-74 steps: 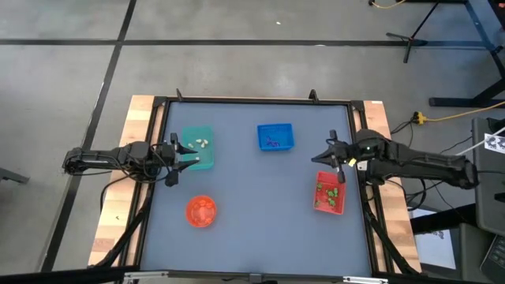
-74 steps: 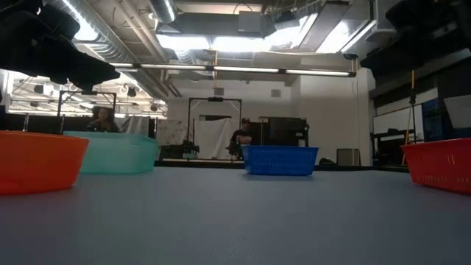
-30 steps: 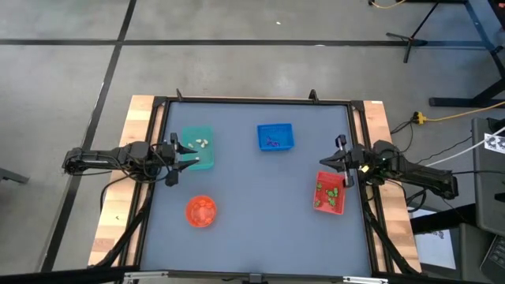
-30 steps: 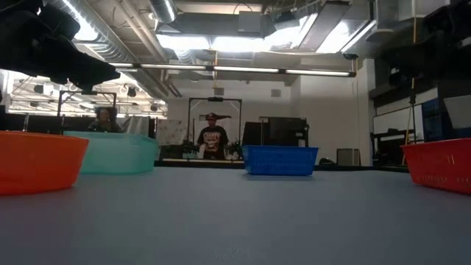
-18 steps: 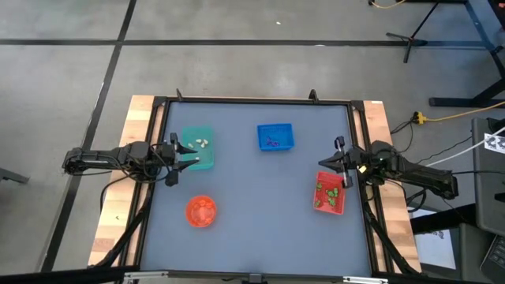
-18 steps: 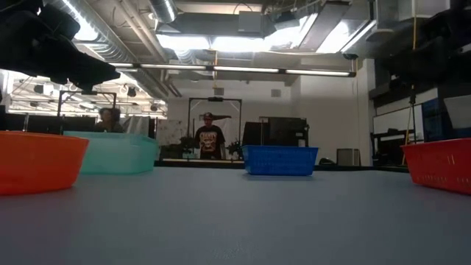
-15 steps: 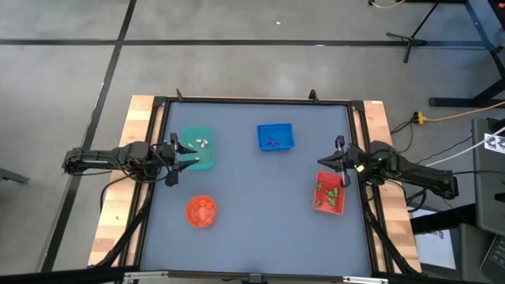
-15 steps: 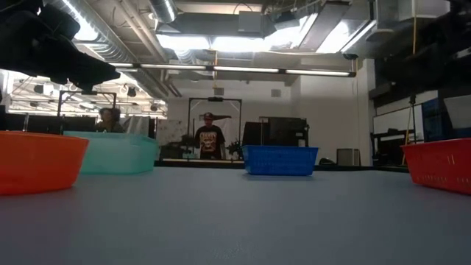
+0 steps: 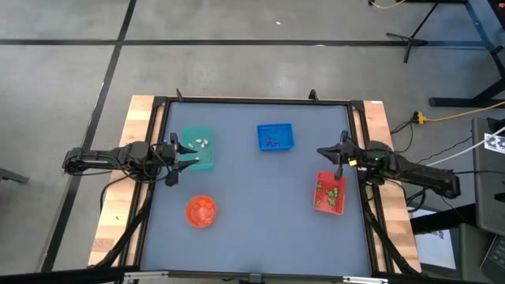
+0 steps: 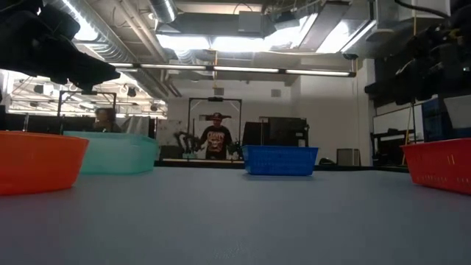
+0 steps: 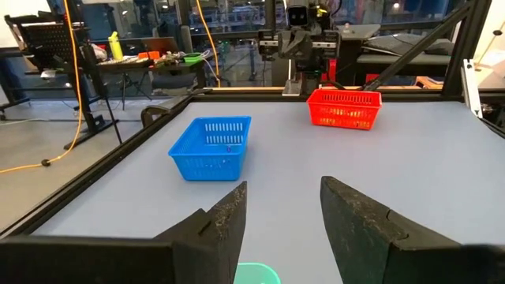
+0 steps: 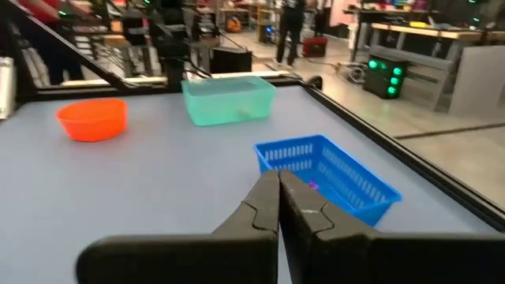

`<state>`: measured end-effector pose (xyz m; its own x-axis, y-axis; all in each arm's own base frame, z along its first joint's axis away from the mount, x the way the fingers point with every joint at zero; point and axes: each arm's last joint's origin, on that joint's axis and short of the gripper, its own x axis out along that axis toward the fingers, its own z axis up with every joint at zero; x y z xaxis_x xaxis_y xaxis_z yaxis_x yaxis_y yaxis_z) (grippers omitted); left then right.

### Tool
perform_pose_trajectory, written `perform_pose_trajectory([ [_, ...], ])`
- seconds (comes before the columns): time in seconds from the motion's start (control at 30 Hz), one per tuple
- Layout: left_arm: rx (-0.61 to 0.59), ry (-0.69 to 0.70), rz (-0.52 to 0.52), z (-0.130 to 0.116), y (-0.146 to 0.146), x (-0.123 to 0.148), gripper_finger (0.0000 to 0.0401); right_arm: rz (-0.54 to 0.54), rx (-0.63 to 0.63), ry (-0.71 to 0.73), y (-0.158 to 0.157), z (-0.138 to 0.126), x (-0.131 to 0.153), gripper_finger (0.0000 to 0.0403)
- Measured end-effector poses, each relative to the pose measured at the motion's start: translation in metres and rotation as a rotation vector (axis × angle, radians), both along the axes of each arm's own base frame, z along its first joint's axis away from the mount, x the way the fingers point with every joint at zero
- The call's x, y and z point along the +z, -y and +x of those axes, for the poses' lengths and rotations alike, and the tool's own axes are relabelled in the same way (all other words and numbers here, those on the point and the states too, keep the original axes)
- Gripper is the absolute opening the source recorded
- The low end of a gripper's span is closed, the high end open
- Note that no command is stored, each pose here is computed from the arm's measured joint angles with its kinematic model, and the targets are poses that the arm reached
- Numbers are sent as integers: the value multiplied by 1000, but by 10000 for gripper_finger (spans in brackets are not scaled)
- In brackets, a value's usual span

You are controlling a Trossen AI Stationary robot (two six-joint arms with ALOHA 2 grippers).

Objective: Sort Halloween decoration
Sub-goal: Return to Home Position

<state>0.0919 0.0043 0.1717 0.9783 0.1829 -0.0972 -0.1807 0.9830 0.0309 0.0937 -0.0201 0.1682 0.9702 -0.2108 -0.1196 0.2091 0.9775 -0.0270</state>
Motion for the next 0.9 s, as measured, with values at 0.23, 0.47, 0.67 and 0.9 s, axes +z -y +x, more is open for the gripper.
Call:
perform_pose_trajectory([
  [0.23,0,0,0,0,0,0,148,-1,-3,-18,0,1,-1,3],
  [0.47,0,0,0,0,0,0,148,-1,-3,-18,0,1,-1,3],
  [0.67,0,0,0,0,0,0,148,-1,-3,-18,0,1,-1,3],
  [0.9,0,0,0,0,0,0,148,-1,-3,-18,0,1,-1,3],
])
